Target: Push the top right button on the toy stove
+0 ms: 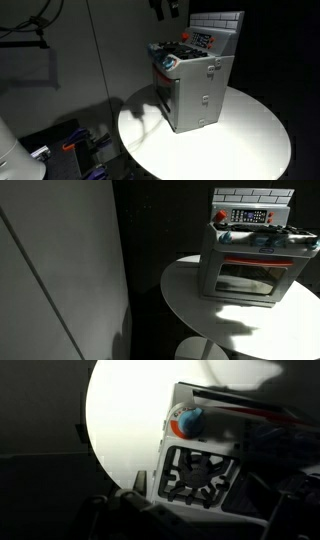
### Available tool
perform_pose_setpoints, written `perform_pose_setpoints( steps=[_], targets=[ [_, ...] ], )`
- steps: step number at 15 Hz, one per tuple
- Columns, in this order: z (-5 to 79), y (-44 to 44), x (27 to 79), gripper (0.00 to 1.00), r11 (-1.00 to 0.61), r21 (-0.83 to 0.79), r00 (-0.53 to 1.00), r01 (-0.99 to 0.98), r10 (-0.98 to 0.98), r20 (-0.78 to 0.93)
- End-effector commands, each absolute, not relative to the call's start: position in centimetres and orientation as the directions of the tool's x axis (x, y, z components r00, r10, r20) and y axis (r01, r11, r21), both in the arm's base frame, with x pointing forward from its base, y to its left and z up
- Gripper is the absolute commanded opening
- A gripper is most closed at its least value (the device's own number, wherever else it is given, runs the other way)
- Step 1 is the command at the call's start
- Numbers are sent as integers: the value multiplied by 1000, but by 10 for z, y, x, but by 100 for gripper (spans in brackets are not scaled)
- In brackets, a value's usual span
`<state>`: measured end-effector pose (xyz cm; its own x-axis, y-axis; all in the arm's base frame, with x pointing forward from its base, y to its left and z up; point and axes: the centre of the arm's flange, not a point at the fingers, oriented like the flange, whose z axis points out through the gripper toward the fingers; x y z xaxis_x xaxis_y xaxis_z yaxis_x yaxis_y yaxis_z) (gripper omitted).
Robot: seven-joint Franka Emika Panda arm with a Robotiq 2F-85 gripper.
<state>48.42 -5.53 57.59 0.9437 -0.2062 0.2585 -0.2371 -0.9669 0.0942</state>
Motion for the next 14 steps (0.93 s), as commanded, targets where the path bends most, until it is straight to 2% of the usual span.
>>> perform_pose_setpoints(
  steps=[1, 6, 14],
  targets=[
    [576, -62, 504, 100, -937, 102, 896, -334, -282, 342],
    [569, -74, 533, 100, -890, 60, 822, -451, -388, 417],
    [549, -82, 570, 100, -854, 5, 764, -520, -462, 451]
  ],
)
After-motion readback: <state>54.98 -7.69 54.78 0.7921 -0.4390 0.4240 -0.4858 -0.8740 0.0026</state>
